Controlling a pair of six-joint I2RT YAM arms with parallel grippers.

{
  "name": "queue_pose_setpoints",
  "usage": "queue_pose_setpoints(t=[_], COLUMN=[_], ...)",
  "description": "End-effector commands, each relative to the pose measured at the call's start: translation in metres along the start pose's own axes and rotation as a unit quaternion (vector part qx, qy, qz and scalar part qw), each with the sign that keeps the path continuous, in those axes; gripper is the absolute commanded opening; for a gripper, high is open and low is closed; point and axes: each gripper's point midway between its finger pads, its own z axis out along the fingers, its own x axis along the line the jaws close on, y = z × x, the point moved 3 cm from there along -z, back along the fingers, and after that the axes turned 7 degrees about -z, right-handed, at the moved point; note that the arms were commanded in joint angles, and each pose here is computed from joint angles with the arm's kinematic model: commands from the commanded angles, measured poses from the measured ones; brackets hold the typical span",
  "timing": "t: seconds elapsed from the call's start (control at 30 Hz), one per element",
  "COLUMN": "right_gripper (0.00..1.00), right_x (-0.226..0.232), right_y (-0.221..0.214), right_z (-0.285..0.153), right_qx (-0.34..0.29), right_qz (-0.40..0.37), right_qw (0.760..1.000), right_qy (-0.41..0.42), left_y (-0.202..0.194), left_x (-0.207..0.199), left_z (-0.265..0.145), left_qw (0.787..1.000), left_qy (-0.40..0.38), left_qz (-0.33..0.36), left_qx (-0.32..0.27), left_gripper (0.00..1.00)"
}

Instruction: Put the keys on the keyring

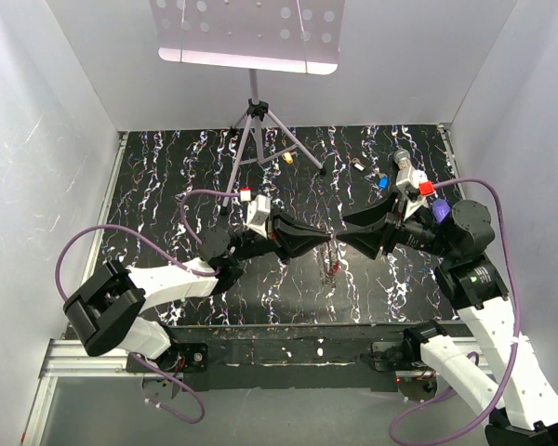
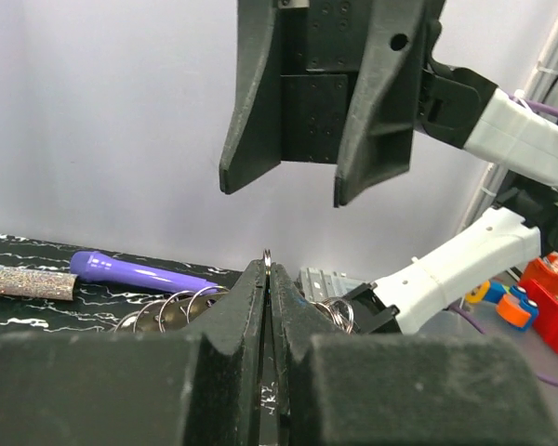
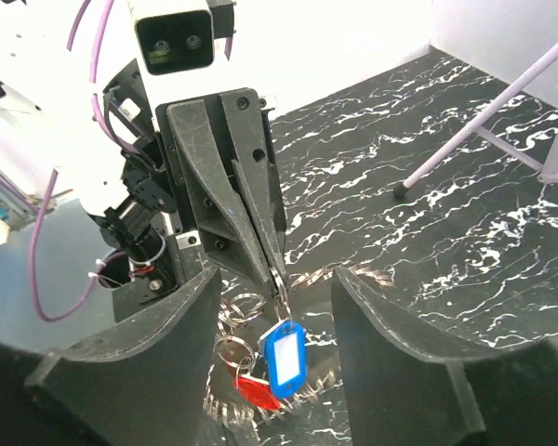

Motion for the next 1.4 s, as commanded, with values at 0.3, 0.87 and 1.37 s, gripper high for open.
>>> queue_pose_setpoints(t=[0.3,0.87,1.37], right_gripper=[0.54,0.44,0.24], right_x=[0.017,0.017,0.02], right_y=[-0.012,-0.031,-0.035], right_z=[-0.003,0.001,0.005], right_qx=[0.01,0.012,0.019], right_qz=[0.028,-0.054,-0.031], right_qw=[0.995,0.985,0.984], right_qy=[0.099,0.161,0.174], left_y=[0.032,0.034,0.037], left_x=[-0.029,-0.037,-0.036], left_z=[-0.011,-0.008,-0.006], left_qw=[0.992,0.988,0.989], left_qy=[-0.1,-0.139,-0.136], left_qz=[0.075,0.06,0.062], left_qx=[-0.028,-0.016,-0.02], left_gripper=[0.0,0.0,0.0])
